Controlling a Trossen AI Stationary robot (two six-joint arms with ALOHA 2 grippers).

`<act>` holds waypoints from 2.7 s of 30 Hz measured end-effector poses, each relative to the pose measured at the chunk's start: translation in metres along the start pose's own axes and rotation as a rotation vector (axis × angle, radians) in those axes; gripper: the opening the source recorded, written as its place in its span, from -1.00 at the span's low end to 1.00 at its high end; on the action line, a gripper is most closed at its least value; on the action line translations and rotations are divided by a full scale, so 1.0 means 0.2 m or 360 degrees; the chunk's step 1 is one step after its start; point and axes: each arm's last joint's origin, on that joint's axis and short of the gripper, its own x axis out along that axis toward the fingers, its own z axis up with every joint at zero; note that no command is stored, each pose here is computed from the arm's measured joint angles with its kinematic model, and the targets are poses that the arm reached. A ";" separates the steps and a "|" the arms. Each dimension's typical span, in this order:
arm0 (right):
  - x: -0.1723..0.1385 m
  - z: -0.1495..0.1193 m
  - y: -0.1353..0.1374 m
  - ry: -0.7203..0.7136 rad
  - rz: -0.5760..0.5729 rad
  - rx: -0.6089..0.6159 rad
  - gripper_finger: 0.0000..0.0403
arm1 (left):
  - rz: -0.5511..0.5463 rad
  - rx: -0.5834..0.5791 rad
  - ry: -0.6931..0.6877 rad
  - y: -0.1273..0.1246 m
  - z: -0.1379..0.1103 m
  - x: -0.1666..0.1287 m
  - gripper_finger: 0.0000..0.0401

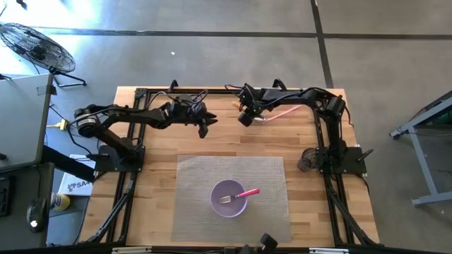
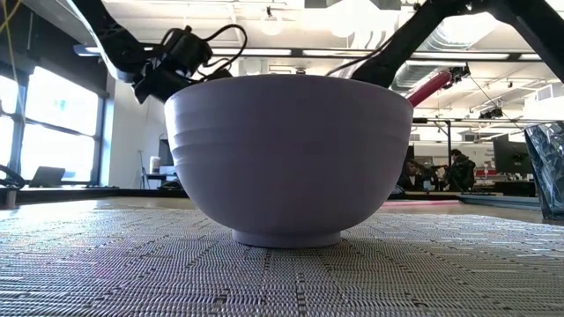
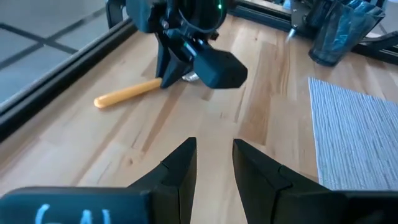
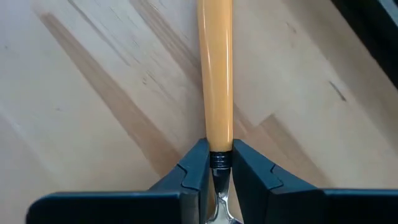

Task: Pick & Place Utensil
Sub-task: Put the yellow spoon into the purple bowl on the gray mat, then put the blue cup to the top right of the purple bowl on the gray mat

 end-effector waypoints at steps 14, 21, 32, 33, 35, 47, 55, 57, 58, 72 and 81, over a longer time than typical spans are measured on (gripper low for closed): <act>-0.10 0.00 0.23 -0.0135 0.0081 0.0053 -0.77 | 0.0243 0.0154 -0.0017 -0.01 0.12 -0.25 -0.49; -0.31 0.03 0.36 -0.0358 0.0147 0.0011 -0.77 | 0.0279 0.0217 -0.0042 -0.04 0.17 -0.37 -0.49; -0.57 -0.11 0.82 -0.0594 0.0420 -0.0308 -0.75 | 0.0580 0.0319 0.0028 -0.02 0.16 -0.43 -0.49; -0.58 -0.14 0.86 -0.0598 0.0442 -0.0339 -0.75 | 0.0626 0.0322 0.0013 -0.02 0.17 -0.45 -0.49; -0.61 -0.20 0.95 -0.0600 0.0469 -0.0408 -0.75 | 0.0665 0.0309 -0.0019 -0.03 0.19 -0.50 -0.49; -0.75 -0.43 1.31 -0.0770 0.0794 -0.0708 -0.75 | 0.0539 0.0201 -0.0140 -0.07 0.22 -0.60 -0.49; -0.77 -0.52 1.45 -0.0872 0.0922 -0.0733 -0.75 | 0.0376 0.0128 -0.0185 -0.09 0.23 -0.61 -0.49; -0.73 -0.54 1.48 -0.0873 0.0949 -0.0745 -0.75 | 0.0338 0.0121 -0.0198 -0.10 0.23 -0.62 -0.49; -0.71 -0.54 1.49 -0.0864 0.0966 -0.0754 -0.75 | 0.0329 0.0120 -0.0203 -0.10 0.23 -0.63 -0.49; -0.62 -0.61 1.52 -0.0696 0.0964 -0.0845 -0.68 | 0.0253 0.0096 -0.0199 -0.12 0.23 -0.66 -0.49; -0.61 -0.63 1.53 -0.0622 0.1006 -0.0839 -0.56 | 0.0254 0.0095 -0.0190 -0.12 0.23 -0.66 -0.49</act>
